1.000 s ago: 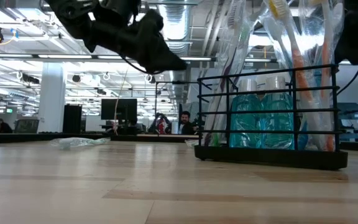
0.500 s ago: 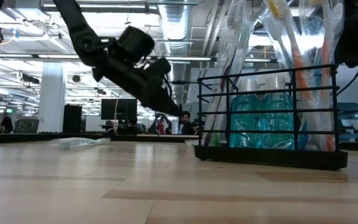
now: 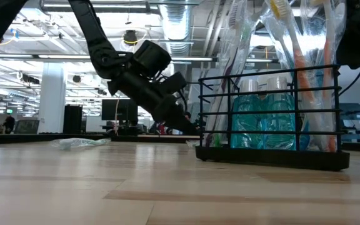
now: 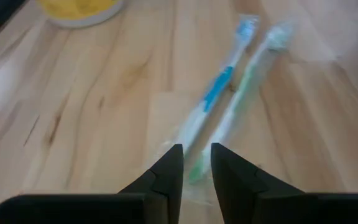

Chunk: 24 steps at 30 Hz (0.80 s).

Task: Pick & Place toothbrushing station
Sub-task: Put the right green toothbrush into the mesh organizer

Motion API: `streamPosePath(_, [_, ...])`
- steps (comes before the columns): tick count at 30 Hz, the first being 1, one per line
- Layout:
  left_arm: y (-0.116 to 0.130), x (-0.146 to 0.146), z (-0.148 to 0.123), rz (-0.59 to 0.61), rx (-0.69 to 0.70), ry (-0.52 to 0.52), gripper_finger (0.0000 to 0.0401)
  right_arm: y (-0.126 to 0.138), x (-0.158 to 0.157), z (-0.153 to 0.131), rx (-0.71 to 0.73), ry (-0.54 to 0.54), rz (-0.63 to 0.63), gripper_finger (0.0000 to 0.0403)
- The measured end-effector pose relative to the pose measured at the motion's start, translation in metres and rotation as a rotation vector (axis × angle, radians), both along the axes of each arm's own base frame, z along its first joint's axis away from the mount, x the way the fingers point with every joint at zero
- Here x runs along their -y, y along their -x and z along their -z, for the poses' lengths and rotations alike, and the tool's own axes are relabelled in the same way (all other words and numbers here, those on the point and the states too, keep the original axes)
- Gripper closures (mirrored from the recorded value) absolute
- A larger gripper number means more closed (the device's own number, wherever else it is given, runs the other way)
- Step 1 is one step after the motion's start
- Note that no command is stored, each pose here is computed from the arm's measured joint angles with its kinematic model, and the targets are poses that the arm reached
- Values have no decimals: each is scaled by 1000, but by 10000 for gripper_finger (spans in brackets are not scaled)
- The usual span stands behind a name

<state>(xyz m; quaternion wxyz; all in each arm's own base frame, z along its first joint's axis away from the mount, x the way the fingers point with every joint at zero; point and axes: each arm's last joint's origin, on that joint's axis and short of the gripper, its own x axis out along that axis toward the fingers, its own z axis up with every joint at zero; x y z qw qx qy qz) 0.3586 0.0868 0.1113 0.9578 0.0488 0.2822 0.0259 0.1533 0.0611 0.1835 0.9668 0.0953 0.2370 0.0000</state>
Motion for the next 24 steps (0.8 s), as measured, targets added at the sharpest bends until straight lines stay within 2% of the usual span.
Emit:
streamPosePath(4, [-1,6,0,42,-6,-41,309,1,0,1,-12,-2,3,289])
streamPosePath(9, [-1,5,0,25,-7,-46,298,0,0,1,-11,-19,11,289])
streamPosePath(24, [-2,6,6,50,-22,-79,295,0,0,1,-9,-20,11,289])
